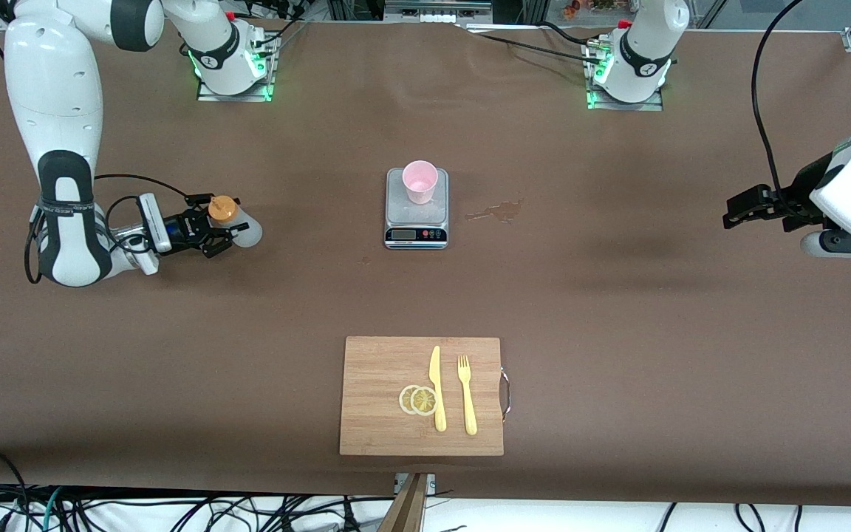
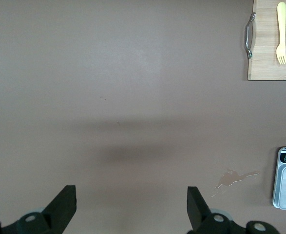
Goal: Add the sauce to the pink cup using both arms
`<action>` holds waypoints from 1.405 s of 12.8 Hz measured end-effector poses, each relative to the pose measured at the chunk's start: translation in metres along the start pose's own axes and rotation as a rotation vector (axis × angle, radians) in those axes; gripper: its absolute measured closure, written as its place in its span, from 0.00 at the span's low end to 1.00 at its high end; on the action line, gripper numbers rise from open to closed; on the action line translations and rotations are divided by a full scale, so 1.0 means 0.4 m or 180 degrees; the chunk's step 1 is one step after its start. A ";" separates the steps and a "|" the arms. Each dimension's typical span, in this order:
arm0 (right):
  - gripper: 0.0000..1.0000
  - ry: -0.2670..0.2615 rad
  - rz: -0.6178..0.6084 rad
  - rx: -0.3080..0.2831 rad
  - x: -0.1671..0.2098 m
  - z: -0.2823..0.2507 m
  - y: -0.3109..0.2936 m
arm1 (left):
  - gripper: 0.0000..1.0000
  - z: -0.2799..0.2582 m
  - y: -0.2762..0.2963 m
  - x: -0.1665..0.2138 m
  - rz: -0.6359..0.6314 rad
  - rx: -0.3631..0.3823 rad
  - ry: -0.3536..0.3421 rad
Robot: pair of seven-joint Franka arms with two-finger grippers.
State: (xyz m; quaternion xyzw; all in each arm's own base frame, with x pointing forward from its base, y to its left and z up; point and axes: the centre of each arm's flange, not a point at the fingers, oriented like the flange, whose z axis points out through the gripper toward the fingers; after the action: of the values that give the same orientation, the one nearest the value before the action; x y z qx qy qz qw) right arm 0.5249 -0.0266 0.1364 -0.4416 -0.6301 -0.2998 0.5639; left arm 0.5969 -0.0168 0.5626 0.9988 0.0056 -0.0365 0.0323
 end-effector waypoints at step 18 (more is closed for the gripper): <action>0.00 -0.2084 0.2013 -0.0202 0.699 -0.335 0.069 | 0.00 0.000 -0.006 0.000 -0.0013 0.0000 0.0000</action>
State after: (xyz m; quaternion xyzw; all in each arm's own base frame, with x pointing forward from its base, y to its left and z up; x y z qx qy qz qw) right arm 0.6166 -0.0711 0.4305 -0.7009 -0.5999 0.0232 0.3851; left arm 0.5971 -0.0144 0.5624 0.9988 0.0076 -0.0365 0.0323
